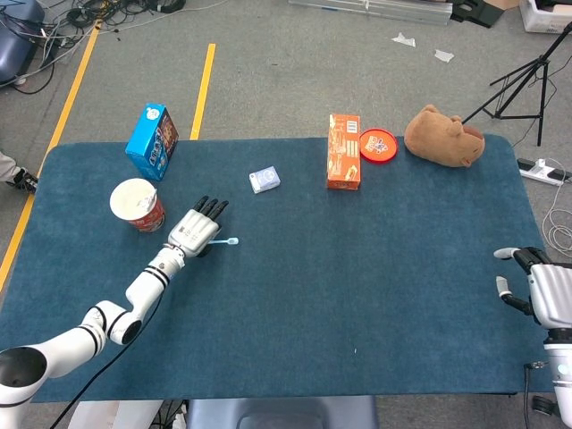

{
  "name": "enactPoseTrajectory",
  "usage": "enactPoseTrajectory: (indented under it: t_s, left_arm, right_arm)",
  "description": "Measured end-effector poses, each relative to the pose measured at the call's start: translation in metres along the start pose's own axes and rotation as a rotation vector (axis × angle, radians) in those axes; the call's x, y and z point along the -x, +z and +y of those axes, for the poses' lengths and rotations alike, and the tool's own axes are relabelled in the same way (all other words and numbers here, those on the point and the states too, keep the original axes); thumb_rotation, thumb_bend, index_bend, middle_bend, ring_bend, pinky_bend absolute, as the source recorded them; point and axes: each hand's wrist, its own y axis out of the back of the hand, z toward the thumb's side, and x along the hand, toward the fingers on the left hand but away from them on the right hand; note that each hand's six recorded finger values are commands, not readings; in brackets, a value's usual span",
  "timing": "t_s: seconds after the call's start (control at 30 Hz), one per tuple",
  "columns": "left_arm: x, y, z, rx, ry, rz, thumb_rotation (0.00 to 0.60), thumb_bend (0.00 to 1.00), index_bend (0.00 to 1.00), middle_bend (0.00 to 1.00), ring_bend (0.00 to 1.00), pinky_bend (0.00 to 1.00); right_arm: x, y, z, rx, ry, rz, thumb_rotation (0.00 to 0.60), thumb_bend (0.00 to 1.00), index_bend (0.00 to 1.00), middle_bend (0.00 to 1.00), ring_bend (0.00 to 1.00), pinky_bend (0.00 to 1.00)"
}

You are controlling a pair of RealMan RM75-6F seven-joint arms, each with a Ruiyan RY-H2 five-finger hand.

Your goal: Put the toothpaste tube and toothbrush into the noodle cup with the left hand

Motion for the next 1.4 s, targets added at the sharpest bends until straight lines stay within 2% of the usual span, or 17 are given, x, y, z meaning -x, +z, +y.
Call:
enactPoseTrajectory:
  t_s: [0.43,0.63,1.03,1.4]
  left_arm:
    - [0.006,-0.002,0.011,0.088,0.021,0.034,0.600,0.35,0.62,0.00,0.00,0.00]
    - [0.009,-0.002,0.021,0.179,0.029,0.051,0.600,0.35,0.63,0.00,0.00,0.00]
    - [0.018,-0.003,0.060,0.339,0.082,0.095,0.600,0.35,0.64,0.00,0.00,0.00]
    - [0.025,-0.025,0.099,0.503,0.167,0.191,0.600,0.35,0.65,0.00,0.00,0.00]
  right_arm:
    - [0.000,0.000,0.000,-0.002,0.001,0.001,0.600,0.35,0.39,0.42,0.29,0.56]
    - [0.000,0.001,-0.001,-0.003,0.002,0.002,0.600,0.35,0.39,0.42,0.29,0.56]
    - [-0.004,0.005,0.002,-0.004,-0.012,0.018,0.600,0.35,0.39,0.42,0.29,0.56]
    - [-0.007,0.009,0.004,-0.004,-0.015,0.031,0.600,0.35,0.39,0.42,0.29,0.56]
